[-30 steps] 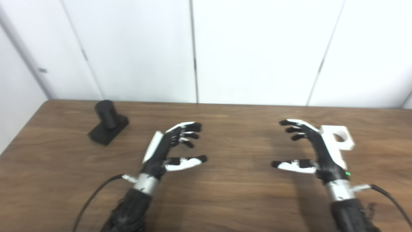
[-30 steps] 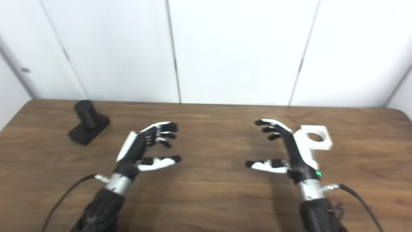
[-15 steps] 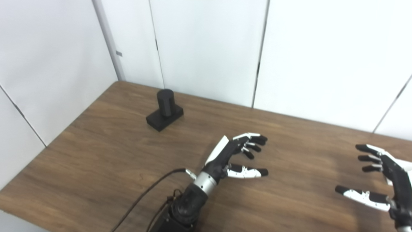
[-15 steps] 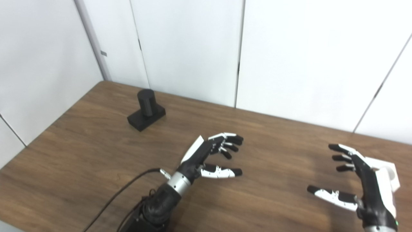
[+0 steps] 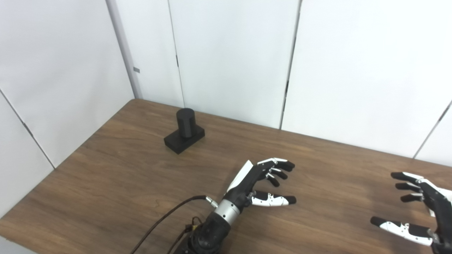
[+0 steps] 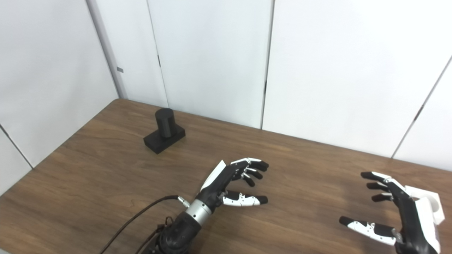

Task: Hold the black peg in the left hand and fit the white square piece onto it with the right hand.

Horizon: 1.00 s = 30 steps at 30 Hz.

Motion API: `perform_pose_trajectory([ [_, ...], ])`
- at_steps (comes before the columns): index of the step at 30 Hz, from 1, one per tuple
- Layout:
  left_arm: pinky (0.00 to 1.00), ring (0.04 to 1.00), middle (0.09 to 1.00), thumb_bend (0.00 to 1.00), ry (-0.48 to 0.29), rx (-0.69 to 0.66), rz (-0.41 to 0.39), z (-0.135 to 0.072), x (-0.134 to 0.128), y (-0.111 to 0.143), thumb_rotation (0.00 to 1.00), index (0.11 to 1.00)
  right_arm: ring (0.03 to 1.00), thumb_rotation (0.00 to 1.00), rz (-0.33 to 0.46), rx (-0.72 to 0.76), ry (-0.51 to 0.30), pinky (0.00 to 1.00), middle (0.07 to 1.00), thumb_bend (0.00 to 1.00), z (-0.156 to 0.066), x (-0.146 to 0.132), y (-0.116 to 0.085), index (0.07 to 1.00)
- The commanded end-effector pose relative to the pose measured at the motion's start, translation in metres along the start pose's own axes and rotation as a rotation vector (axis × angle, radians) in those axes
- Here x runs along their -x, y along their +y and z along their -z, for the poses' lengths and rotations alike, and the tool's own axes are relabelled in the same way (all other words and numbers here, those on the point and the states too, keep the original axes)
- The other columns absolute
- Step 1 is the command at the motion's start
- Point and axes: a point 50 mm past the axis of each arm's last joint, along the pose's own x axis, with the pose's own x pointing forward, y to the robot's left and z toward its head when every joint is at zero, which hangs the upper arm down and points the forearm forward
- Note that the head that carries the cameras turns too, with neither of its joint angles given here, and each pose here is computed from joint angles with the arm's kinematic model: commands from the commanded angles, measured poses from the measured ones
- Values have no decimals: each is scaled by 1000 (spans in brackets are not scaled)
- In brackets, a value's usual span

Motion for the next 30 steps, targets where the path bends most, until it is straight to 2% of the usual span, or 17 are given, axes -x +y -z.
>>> perform_pose_trajectory([
  [1,546,683,747,763,-106,-28,-29,-24,-19,11,139,720,696,0,43,11,-58,563,746,656,-15,-10,-9,687],
  [6,564,689,738,765,-120,-39,-54,-32,-21,25,137,707,690,0,45,10,-57,552,743,660,-17,-10,-9,681],
  [12,566,696,726,768,-142,-119,-101,-42,-23,49,132,696,680,0,46,13,-55,538,738,663,-18,-10,-11,677],
  [18,519,633,693,776,-132,-191,-128,-52,-24,73,127,674,675,0,44,9,-54,539,735,661,-19,-11,-11,677],
  [22,525,652,692,775,-133,-220,-138,-56,-25,84,98,656,670,0,45,12,-55,530,732,664,-20,-11,-11,674],
  [30,563,684,719,793,-131,-266,-176,-69,-29,112,60,677,661,0,48,12,-56,524,729,666,-21,-11,-14,675],
])
